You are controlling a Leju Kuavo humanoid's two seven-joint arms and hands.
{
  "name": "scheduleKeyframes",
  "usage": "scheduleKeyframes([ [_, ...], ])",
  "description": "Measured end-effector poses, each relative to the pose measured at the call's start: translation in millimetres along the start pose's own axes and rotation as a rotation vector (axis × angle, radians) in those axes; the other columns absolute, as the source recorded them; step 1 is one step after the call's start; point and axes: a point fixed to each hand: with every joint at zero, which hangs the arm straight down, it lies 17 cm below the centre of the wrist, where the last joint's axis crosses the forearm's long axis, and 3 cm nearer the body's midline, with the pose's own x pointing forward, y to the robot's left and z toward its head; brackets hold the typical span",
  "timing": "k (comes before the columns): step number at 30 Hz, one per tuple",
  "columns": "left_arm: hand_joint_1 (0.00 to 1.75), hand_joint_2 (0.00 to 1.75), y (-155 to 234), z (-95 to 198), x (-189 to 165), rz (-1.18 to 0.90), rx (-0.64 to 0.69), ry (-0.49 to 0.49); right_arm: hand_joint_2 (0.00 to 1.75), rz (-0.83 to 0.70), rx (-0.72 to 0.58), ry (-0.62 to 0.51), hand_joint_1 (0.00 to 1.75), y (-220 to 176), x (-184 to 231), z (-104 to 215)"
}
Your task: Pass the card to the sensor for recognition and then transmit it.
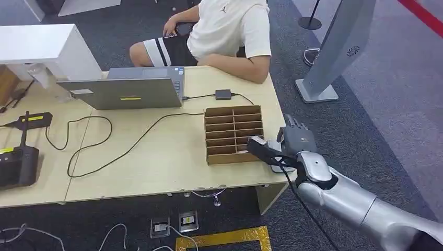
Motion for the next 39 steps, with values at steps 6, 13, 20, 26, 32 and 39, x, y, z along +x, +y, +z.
scheduleKeyframes([
  [6, 0.00, 0.00, -3, 0, 0, -0.010, -0.007, 0.006, 1.75, -0.015, 0.040, 0.012, 1.75, 19, 1, 4],
  [13, 0.00, 0.00, -4, 0, -2, -0.016, -0.012, 0.016, 1.75, -0.039, 0.078, 0.029, 1.75, 39, -1, 10],
  [20, 0.00, 0.00, -5, 0, -3, -0.031, -0.017, 0.019, 1.75, -0.063, 0.104, 0.051, 1.75, 57, -6, 18],
  [26, 0.00, 0.00, -6, 0, -8, -0.026, -0.017, 0.044, 1.75, -0.103, 0.099, 0.081, 1.75, 61, -15, 18],
  [32, 0.00, 0.00, -7, 0, -9, -0.023, -0.019, 0.052, 1.75, -0.109, 0.106, 0.094, 1.75, 62, -20, 18],
  [39, 0.00, 0.00, -10, -1, -5, -0.029, -0.027, 0.044, 1.75, -0.122, 0.115, 0.103, 1.75, 66, -22, 19],
])
